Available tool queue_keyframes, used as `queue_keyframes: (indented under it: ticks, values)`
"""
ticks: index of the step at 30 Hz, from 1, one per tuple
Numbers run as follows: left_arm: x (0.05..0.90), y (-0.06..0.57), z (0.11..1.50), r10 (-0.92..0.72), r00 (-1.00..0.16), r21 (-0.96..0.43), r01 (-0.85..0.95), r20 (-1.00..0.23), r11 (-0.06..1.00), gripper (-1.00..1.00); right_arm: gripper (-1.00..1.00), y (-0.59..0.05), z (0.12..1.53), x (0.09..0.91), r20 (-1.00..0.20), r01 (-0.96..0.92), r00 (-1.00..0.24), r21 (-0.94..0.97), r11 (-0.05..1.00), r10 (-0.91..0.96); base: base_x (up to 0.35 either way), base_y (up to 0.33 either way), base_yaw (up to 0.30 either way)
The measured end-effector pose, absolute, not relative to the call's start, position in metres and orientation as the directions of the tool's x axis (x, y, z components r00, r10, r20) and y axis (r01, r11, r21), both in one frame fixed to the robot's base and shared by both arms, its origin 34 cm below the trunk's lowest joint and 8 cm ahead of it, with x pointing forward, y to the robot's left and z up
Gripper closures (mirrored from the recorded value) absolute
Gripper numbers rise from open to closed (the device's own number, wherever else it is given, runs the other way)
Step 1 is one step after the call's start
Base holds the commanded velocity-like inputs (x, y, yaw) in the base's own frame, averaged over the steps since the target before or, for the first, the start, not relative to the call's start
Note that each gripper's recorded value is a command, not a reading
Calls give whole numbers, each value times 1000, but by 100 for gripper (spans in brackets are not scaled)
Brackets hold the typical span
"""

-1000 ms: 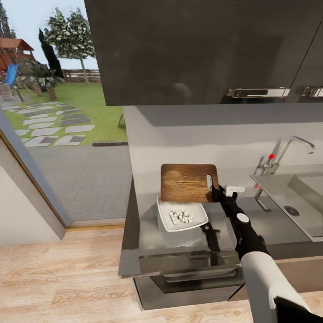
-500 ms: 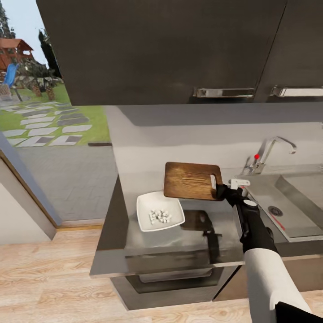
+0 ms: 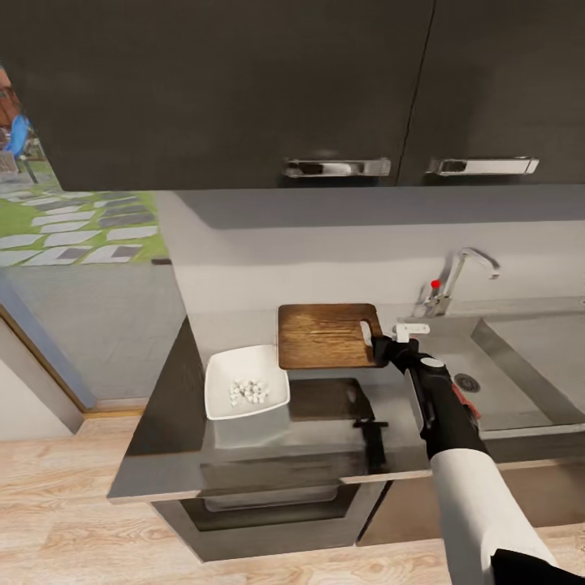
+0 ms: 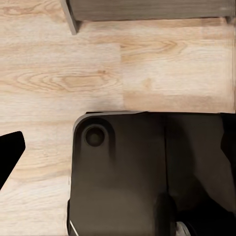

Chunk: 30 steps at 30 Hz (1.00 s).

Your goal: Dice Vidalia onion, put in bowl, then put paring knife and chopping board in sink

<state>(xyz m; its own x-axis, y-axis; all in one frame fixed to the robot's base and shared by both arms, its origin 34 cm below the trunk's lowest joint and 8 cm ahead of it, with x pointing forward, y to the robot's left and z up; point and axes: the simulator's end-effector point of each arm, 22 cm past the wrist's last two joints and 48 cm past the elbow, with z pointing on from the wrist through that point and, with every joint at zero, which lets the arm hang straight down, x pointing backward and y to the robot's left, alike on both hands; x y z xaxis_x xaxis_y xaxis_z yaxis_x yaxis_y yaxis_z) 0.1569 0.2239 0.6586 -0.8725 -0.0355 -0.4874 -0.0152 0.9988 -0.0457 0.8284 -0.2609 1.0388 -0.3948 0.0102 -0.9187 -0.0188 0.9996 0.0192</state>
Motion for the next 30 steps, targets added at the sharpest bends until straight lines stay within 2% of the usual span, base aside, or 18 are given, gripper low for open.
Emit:
queue_keyframes:
  ticks: [24, 30]
  values:
    - [157, 224, 659, -36, -872, -46, -15, -487, 999, -100, 100, -244, 1034, 827, -910, -13, -413, 33, 999, 24, 0, -322, 1]
    - [157, 224, 659, -36, -872, -46, -15, -487, 999, -100, 100, -240, 1031, 826, -906, -10, -421, 40, 999, 32, 0, -322, 129]
